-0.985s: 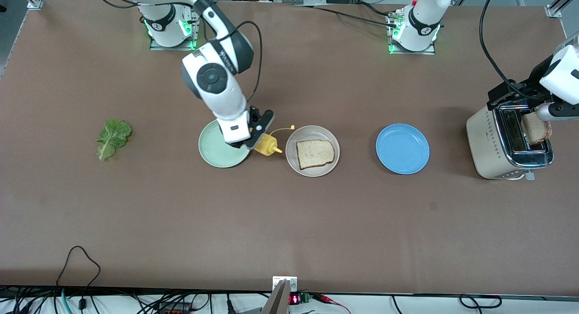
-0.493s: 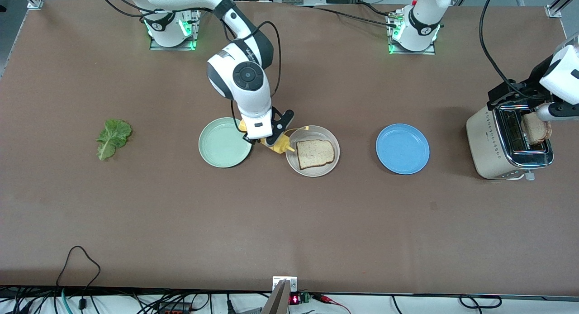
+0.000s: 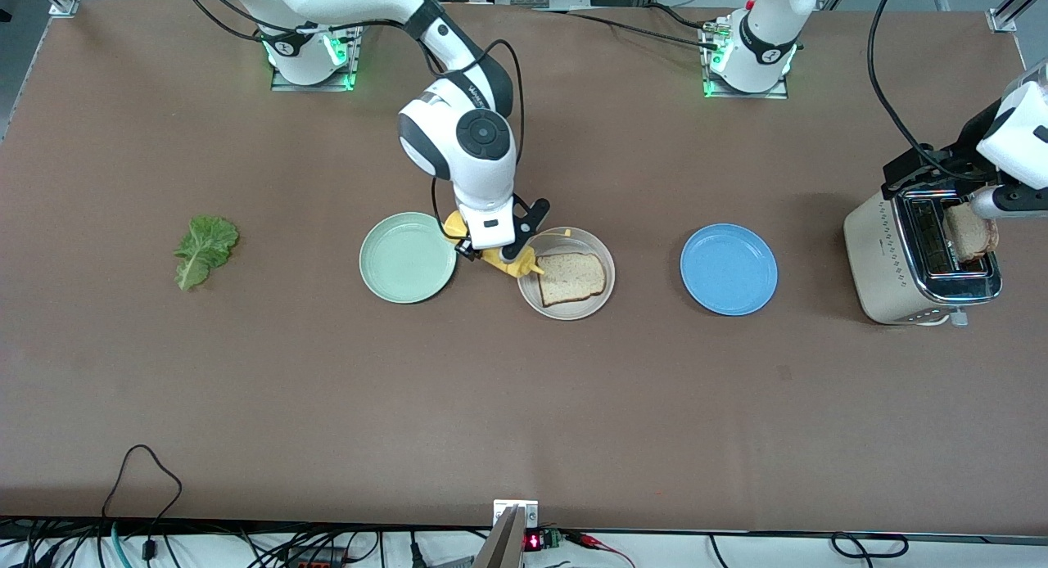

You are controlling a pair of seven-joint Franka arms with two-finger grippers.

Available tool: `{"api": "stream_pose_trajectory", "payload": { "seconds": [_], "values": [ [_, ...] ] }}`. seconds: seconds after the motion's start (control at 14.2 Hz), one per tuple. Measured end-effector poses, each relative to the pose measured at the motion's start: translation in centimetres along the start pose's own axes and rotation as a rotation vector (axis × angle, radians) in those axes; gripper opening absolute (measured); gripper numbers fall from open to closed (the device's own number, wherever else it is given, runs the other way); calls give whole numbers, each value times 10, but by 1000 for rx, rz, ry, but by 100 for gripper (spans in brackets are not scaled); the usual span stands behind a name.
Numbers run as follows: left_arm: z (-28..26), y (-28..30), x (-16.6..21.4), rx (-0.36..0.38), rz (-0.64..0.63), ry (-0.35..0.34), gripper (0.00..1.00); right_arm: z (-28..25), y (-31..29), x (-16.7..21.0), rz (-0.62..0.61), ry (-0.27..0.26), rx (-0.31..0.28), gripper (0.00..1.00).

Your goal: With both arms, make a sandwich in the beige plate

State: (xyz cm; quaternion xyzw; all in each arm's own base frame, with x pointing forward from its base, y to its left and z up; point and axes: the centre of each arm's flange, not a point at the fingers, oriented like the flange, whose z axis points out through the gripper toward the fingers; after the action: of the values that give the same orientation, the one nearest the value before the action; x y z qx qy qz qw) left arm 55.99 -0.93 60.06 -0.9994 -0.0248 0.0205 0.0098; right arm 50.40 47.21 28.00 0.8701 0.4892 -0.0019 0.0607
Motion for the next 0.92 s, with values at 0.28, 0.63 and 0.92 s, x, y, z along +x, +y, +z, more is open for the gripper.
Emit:
{"api": "stream_pose_trajectory", "payload": {
  "seconds": [0.28,0.63,0.92],
  "values": [
    [0,0,0,0,0,0,100,5,-11,3,-36,-25,-27,55],
    [0,0,0,0,0,0,100,5,-31,3,-76,-70,-42,55],
    [0,0,0,0,1,0,100,5,-39,4,-87,-81,-43,55]
  ]
}}
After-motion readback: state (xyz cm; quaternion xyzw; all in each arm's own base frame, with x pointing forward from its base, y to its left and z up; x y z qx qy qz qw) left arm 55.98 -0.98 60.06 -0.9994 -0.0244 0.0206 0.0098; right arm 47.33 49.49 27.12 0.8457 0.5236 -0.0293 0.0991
